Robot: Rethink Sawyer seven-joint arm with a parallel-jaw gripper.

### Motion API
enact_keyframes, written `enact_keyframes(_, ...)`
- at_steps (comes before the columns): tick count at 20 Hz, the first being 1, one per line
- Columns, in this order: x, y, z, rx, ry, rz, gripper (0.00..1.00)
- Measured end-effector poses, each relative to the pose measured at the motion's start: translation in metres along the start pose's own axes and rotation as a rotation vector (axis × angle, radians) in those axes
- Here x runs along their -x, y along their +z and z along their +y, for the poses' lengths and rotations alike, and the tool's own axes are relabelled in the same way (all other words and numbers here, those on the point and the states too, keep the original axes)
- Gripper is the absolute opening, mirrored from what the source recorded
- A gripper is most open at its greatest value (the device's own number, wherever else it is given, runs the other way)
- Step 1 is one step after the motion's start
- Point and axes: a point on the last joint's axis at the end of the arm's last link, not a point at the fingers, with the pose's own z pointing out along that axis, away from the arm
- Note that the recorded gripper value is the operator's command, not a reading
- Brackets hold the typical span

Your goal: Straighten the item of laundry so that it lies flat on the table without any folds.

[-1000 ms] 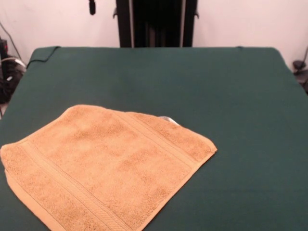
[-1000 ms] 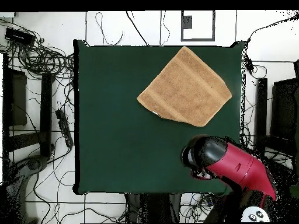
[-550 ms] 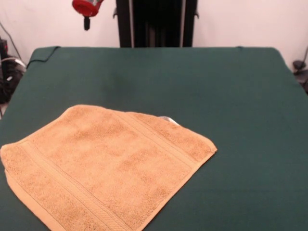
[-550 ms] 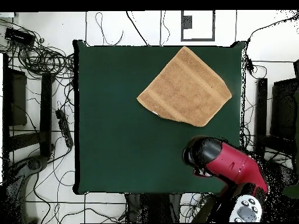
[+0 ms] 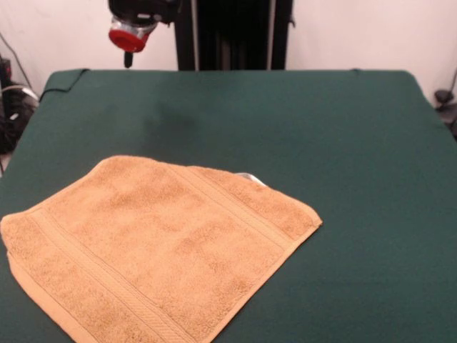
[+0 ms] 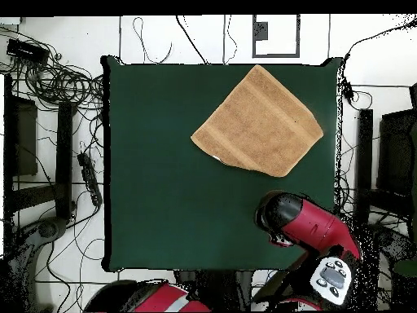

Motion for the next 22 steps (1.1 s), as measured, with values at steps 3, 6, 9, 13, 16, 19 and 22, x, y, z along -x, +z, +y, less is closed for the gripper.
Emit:
enact_keyframes(3, 0.0, 0.011, 0.0, -0.017, 0.013, -0.005, 1.0)
enact_keyframes(6, 0.001, 0.025, 0.0, -0.036, 0.029, -0.014, 1.0)
enact_keyframes(9, 0.002, 0.036, 0.0, -0.046, 0.042, -0.02, 1.0)
enact_keyframes(13, 0.002, 0.041, 0.001, -0.049, 0.054, -0.019, 1.0)
enact_keyframes(16, 0.005, 0.039, 0.002, -0.046, 0.064, -0.02, 1.0)
enact_keyframes(19, 0.016, 0.036, 0.005, -0.038, 0.087, -0.027, 1.0)
enact_keyframes(22, 0.027, 0.035, 0.013, -0.029, 0.112, -0.033, 1.0)
